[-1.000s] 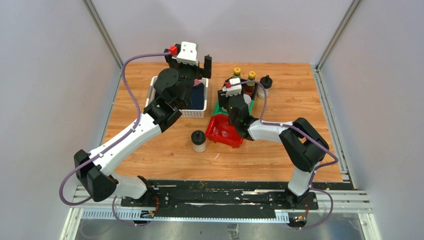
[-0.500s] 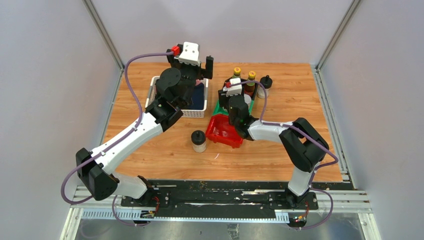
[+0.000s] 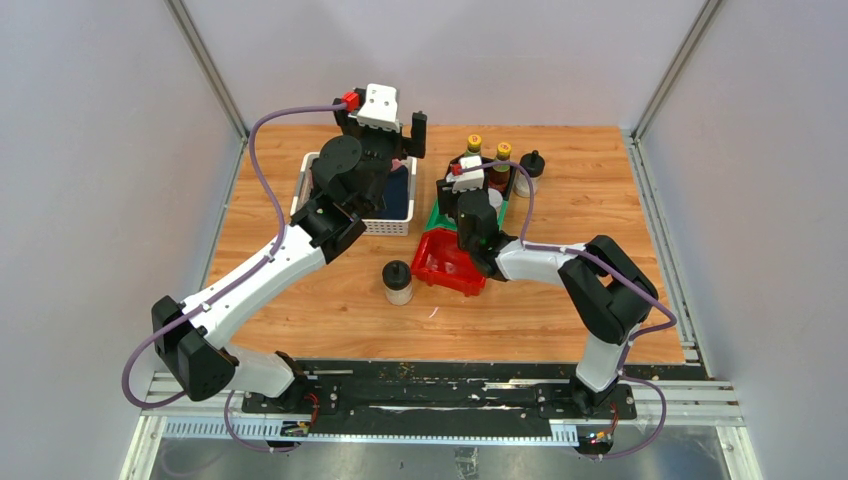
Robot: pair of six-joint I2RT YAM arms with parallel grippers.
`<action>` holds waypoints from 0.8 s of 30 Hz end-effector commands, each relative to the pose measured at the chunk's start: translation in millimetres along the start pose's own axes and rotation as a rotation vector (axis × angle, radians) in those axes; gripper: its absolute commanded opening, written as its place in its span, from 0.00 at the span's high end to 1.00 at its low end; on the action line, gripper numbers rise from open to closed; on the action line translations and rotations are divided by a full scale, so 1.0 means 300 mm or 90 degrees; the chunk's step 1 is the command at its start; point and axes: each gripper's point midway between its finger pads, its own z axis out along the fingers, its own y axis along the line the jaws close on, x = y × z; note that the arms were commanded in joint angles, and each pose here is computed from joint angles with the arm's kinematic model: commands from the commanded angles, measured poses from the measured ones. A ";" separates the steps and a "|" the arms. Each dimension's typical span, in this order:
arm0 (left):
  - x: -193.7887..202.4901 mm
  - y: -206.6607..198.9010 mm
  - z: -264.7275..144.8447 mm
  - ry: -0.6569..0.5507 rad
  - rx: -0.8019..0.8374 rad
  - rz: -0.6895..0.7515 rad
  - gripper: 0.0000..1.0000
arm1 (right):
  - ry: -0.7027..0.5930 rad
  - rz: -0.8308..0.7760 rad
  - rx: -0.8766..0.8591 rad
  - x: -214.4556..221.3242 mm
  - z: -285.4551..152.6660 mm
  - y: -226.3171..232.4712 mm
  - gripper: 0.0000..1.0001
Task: Organize the condiment bottles
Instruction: Place the bottle in the storage box.
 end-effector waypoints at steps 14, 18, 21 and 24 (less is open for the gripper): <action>-0.019 -0.019 0.005 -0.006 0.007 -0.011 0.02 | -0.009 0.008 0.017 -0.030 0.000 0.007 0.48; -0.017 -0.020 0.006 -0.006 0.007 -0.012 0.02 | -0.009 0.007 0.014 -0.033 -0.002 0.012 0.46; -0.017 -0.019 0.005 -0.006 0.006 -0.012 0.02 | -0.011 0.008 0.014 -0.042 -0.002 0.013 0.46; -0.015 -0.021 0.006 -0.005 0.008 -0.013 0.02 | -0.010 0.005 0.014 -0.042 -0.003 0.013 0.46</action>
